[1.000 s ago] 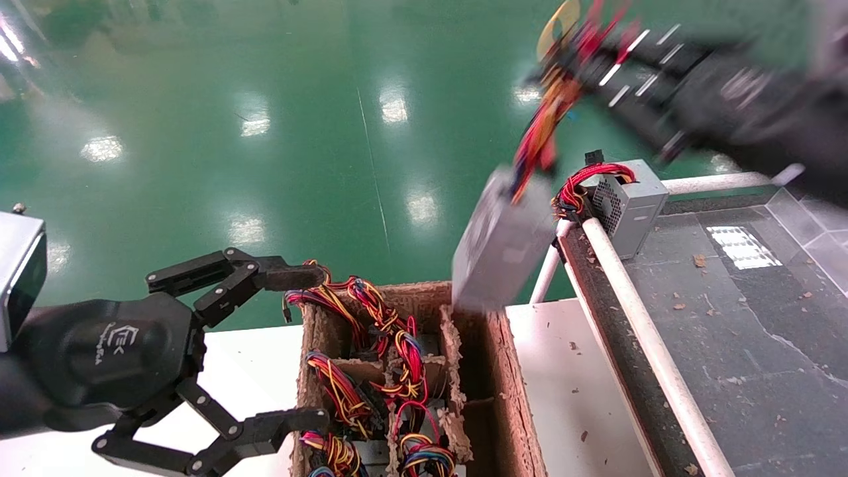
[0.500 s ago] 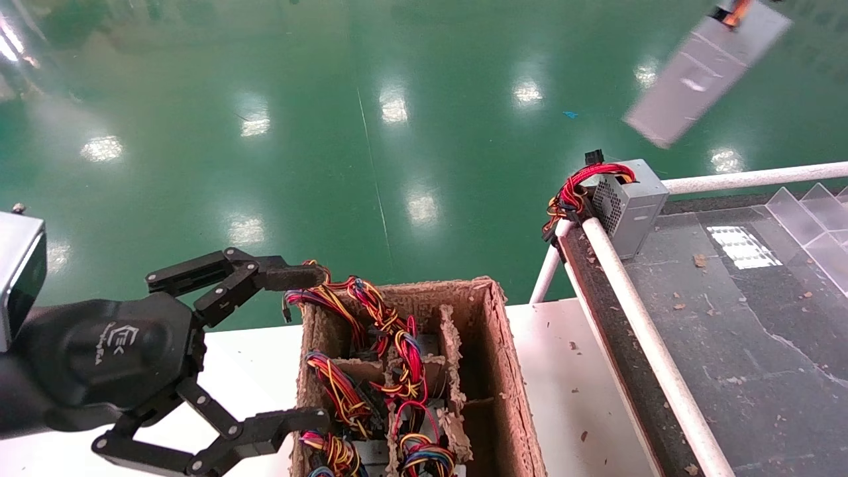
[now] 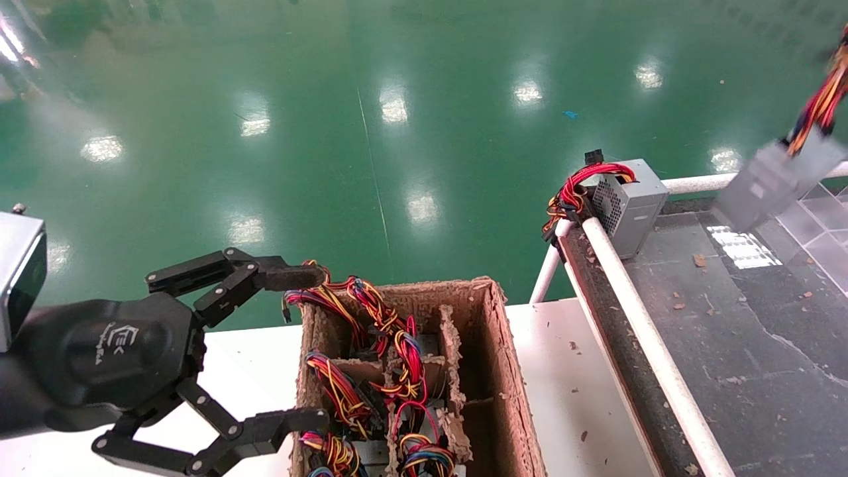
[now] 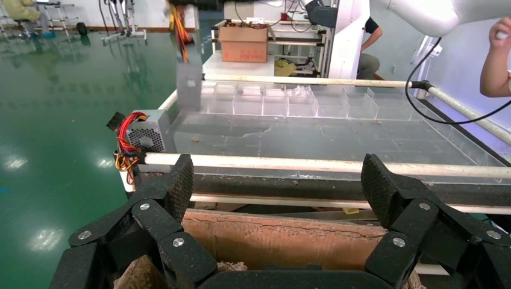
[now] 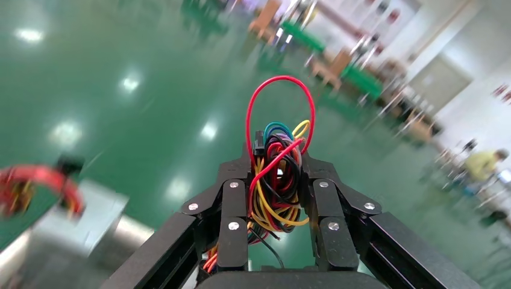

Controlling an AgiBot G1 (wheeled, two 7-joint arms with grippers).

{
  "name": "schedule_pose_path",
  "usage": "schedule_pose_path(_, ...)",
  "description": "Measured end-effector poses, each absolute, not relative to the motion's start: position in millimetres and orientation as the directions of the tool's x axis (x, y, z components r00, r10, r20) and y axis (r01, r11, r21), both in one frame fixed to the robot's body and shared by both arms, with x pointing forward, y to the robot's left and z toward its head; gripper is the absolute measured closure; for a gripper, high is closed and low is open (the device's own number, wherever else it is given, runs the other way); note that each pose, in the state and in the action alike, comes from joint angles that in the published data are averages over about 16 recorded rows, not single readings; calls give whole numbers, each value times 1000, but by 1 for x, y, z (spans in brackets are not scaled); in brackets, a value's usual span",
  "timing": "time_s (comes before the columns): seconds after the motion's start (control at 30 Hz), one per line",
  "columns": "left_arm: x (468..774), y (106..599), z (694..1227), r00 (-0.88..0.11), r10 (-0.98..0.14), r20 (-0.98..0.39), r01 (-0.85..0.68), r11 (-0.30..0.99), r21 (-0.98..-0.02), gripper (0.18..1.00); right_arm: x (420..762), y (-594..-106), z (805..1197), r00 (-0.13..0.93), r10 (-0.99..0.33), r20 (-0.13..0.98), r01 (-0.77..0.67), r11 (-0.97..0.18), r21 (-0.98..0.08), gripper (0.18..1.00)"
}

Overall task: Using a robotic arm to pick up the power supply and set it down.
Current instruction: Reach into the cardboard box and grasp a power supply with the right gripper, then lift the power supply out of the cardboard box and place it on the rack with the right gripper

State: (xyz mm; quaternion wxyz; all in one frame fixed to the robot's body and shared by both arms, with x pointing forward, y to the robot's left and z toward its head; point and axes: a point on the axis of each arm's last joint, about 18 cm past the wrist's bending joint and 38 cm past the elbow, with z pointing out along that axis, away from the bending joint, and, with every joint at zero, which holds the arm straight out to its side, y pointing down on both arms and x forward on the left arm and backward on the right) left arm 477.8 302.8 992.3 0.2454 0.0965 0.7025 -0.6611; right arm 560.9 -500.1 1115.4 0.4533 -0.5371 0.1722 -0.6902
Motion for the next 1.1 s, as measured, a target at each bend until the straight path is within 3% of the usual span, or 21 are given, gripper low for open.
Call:
schedule_pose_path(0.4, 478, 303, 992, -861, -189, -472, 460, 107, -881, 184, 578, -494, 1080, 49, -798, 600, 389, -538, -748, 848)
schedule_pose_path(1.1, 478, 303, 992, -861, -189, -472, 460, 107, -881, 184, 621, -457, 1098, 76, -796, 600, 407, -525, -748, 853)
